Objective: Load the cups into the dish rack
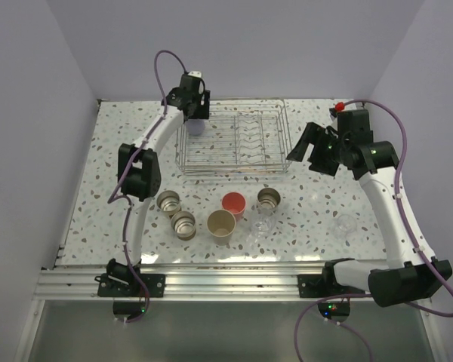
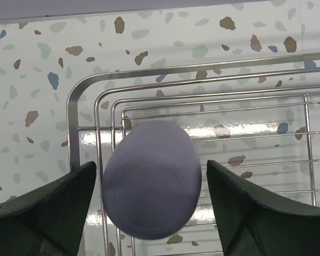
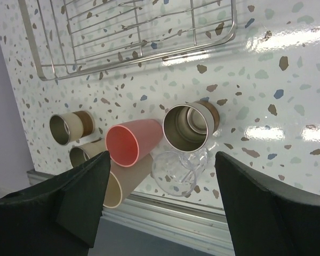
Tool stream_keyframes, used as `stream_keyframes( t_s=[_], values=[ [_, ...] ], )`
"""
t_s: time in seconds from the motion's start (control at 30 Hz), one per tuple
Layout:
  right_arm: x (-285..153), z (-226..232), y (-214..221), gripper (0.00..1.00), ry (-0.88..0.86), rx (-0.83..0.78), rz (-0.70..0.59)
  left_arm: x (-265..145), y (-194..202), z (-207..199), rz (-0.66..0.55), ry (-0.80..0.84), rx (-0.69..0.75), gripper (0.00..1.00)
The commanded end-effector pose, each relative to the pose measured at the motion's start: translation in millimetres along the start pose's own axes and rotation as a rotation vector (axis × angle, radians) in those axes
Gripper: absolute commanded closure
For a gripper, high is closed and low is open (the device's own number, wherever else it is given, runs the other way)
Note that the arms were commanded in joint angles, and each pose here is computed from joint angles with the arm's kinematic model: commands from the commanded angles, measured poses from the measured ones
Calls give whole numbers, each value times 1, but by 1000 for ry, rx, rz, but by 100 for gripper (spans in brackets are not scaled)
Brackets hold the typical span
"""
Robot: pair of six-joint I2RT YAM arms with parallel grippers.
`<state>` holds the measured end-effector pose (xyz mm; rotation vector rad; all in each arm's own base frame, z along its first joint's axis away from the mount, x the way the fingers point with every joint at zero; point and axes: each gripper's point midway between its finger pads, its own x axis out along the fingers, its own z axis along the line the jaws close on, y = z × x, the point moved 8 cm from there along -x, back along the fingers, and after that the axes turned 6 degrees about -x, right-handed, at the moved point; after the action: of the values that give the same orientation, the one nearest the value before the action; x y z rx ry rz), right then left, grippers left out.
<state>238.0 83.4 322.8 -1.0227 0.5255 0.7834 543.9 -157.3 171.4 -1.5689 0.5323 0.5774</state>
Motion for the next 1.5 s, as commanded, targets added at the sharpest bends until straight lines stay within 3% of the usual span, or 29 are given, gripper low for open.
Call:
stream_keyframes(
  t_s=[0.0, 0.07, 0.43, 0.6, 0.63, 0.67, 0.73, 0.77, 0.8, 0.83, 0.9, 1.03, 1.13, 1.23, 1.47],
  values=[
    [-6, -1, -2, 17, 8, -20, -23, -5, -24, 0, -85, -3, -34, 10],
    [-5, -1, -2, 17, 4, -20, -20, -14, -33, -2, -107, 23, -42, 1],
    [6, 3, -5, 18, -37, -38, 10, -109, -106, 3, -331, 92, -137, 0],
    [10, 8, -6, 20, -94, -67, 15, -160, -115, 9, -400, 164, -222, 0],
    [12, 13, -4, 20, -114, -79, 26, -151, -100, 10, -378, 189, -234, 0],
    [16, 17, -3, 21, -127, -90, 37, -170, -105, 24, -416, 214, -284, 0],
    [23, 35, 6, 24, -151, -162, 67, -158, -70, 31, -341, 405, -401, 0],
    [22, 44, 8, 24, -161, -197, 70, -178, -72, 53, -388, 487, -456, 0],
    [31, 49, 12, 24, -156, -236, 99, -189, -60, 51, -355, 659, -514, 0],
    [33, 62, 22, 24, -168, -287, 122, -196, -34, 58, -403, 720, -527, 0],
    [40, 70, 30, 24, -157, -333, 156, -197, -4, 69, -387, 695, -573, 0],
    [54, 74, 50, 24, -148, -355, 219, -226, 10, 75, -350, 625, -561, 0],
    [67, 75, 64, 25, -159, -359, 274, -242, 16, 79, -313, 398, -442, 0],
    [81, 80, 80, 27, -158, -388, 350, -253, 25, 86, -266, 339, -362, 0],
    [87, 93, 110, 28, -171, -441, 414, -275, 51, 88, -192, 389, -341, 0]
  ],
)
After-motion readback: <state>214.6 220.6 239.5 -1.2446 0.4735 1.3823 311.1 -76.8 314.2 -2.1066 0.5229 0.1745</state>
